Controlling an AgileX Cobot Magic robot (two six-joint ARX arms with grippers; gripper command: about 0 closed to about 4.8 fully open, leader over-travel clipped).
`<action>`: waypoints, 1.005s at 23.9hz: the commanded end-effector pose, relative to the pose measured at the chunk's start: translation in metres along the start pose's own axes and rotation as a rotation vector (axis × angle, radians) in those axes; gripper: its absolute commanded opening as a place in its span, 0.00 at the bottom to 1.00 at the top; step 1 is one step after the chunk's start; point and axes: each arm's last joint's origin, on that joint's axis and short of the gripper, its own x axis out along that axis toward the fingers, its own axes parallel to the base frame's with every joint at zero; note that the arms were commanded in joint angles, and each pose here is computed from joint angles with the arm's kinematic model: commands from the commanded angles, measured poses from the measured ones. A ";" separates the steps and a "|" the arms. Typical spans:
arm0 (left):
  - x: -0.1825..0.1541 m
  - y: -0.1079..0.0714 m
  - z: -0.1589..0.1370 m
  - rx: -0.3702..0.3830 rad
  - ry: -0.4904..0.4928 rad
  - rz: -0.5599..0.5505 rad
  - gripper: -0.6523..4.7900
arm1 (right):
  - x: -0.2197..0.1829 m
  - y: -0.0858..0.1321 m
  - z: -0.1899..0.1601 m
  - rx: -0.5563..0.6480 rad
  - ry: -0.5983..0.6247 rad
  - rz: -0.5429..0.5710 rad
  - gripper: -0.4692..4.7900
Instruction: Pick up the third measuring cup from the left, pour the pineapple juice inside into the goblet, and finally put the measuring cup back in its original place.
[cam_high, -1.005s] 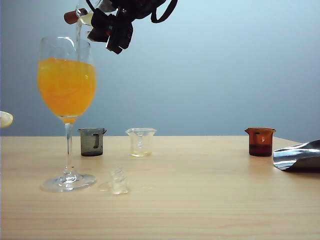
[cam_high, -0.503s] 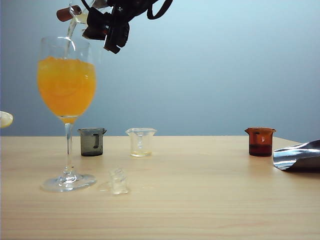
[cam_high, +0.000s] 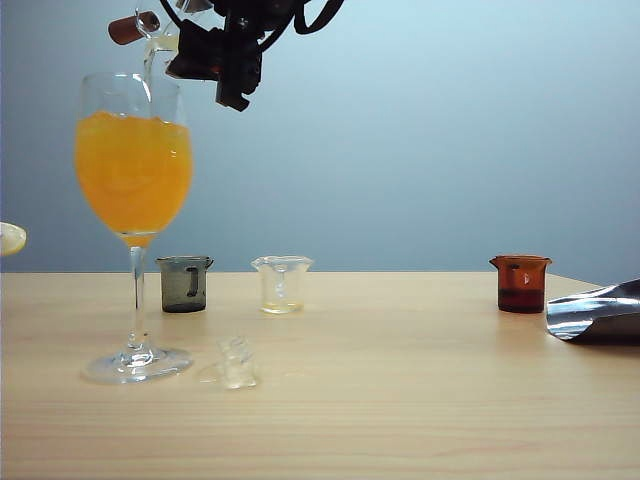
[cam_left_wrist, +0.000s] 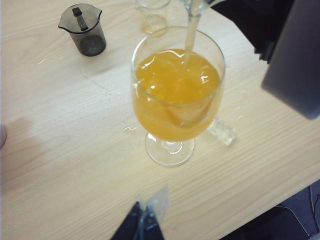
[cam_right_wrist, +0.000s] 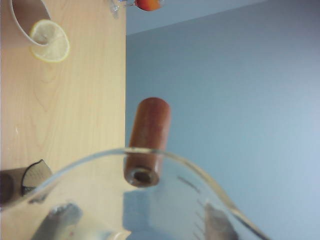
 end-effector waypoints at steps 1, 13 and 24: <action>-0.001 0.000 -0.001 0.005 0.012 0.003 0.11 | -0.001 -0.008 0.002 -0.073 -0.009 -0.045 0.25; -0.001 0.000 -0.003 0.046 0.027 0.003 0.11 | -0.002 -0.010 0.003 -0.163 -0.013 -0.065 0.25; -0.001 0.000 -0.003 0.046 0.028 0.004 0.11 | -0.002 -0.014 0.004 -0.271 -0.019 -0.103 0.25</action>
